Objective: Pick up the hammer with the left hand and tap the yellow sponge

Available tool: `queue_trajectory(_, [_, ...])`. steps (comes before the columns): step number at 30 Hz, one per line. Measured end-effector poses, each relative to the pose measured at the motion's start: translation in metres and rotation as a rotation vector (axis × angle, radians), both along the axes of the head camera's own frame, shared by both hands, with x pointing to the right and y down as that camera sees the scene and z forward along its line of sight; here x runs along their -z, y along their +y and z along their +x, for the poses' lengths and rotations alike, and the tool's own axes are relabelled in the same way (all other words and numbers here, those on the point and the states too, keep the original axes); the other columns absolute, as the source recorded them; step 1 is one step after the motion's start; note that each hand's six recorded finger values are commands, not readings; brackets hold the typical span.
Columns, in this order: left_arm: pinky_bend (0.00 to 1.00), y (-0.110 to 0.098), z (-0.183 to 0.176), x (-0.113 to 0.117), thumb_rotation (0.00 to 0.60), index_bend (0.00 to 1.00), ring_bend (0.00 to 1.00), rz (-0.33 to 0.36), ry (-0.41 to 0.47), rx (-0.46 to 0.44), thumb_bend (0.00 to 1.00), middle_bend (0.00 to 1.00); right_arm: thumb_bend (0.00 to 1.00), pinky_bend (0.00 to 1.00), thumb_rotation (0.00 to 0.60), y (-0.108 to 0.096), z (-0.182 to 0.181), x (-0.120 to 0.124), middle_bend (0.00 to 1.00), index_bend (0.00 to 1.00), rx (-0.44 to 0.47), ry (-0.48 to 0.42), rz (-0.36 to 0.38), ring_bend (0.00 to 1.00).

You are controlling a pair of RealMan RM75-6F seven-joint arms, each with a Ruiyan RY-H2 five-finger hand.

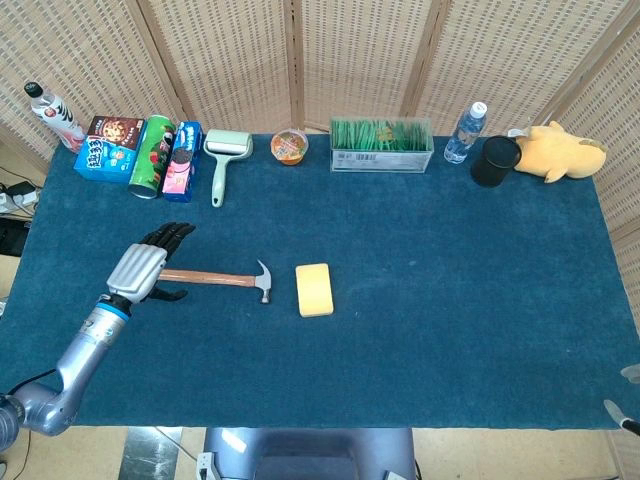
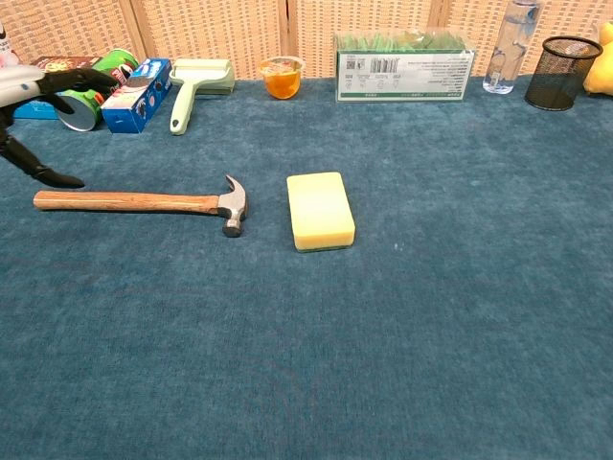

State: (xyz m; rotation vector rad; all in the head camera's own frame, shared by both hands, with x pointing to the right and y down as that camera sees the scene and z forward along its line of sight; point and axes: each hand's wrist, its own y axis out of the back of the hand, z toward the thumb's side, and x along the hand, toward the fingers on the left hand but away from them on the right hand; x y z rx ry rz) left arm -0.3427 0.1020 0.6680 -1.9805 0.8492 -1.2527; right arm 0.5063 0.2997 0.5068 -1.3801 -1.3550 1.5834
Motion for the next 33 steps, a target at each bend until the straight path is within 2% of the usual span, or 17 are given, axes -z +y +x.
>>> queue_trajectory(9, [0.13,0.023,-0.031,0.025,0.600,0.00,0.00,0.028,-0.008,0.048,0.16,0.06,0.10,0.35,0.600,-0.012,-0.009,-0.009,0.49,0.45,0.041,-0.009,-0.016,0.47])
queue_trajectory(18, [0.13,0.062,-0.074,0.060,0.600,0.00,0.00,0.060,-0.050,0.121,0.16,0.06,0.10,0.34,0.600,-0.024,-0.025,-0.018,0.50,0.45,0.108,-0.034,-0.035,0.47])
queue_trajectory(25, [0.13,0.099,-0.102,0.090,0.600,0.00,0.00,0.100,-0.102,0.181,0.16,0.06,0.10,0.34,0.600,-0.026,-0.042,-0.021,0.50,0.45,0.179,-0.066,-0.040,0.47])
queue_trajectory(33, [0.13,0.146,-0.126,0.122,0.600,0.00,0.00,0.131,-0.164,0.270,0.16,0.06,0.10,0.34,0.600,-0.028,-0.051,-0.025,0.50,0.45,0.209,-0.080,-0.053,0.47])
